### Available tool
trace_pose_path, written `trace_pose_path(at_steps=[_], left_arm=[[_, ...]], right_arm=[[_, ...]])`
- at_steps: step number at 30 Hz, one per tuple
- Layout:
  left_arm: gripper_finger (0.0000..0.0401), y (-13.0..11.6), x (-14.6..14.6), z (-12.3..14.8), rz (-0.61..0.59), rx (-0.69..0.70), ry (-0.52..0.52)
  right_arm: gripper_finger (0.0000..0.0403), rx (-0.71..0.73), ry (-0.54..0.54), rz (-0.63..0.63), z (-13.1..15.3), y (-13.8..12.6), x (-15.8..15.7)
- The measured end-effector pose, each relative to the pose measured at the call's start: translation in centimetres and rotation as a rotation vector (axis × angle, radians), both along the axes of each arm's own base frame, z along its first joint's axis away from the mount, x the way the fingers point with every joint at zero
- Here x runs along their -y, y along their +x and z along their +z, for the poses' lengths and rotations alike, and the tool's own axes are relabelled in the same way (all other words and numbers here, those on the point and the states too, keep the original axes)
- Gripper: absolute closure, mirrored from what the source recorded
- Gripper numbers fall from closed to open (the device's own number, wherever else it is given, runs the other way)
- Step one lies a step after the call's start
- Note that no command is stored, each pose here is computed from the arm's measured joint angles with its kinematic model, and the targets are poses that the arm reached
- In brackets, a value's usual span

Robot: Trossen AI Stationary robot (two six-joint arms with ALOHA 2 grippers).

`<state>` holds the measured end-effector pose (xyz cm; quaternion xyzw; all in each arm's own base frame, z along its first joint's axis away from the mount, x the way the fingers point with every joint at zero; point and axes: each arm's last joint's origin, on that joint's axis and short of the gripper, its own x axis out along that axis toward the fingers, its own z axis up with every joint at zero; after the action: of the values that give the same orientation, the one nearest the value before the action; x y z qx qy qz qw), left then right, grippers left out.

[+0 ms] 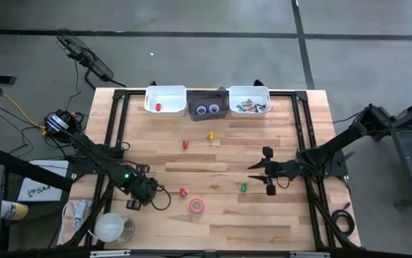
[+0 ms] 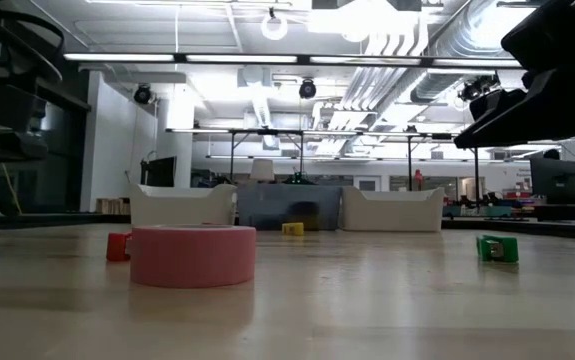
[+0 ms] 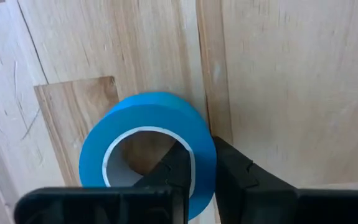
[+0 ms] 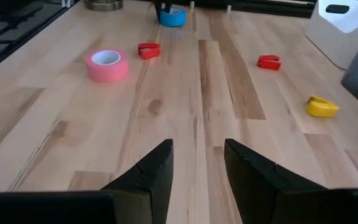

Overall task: Pick and place Stapler, Stapler remover, tape
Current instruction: Put the light blue tape into the black bin

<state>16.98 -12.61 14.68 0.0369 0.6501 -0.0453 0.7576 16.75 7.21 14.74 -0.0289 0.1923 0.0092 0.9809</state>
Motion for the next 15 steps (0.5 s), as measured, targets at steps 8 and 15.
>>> trace_pose_path(at_steps=[8,15], left_arm=[[0.0367,0.4,-0.1,0.1,-0.031,0.053,0.052],[0.0367,2.4,-1.8,1.0,-0.042,0.097,0.074]], right_arm=[[0.0267,0.009,-0.017,-0.044,0.0,0.0,0.1],[0.0267,0.011,-0.022,-0.060,0.0,0.0,0.2]])
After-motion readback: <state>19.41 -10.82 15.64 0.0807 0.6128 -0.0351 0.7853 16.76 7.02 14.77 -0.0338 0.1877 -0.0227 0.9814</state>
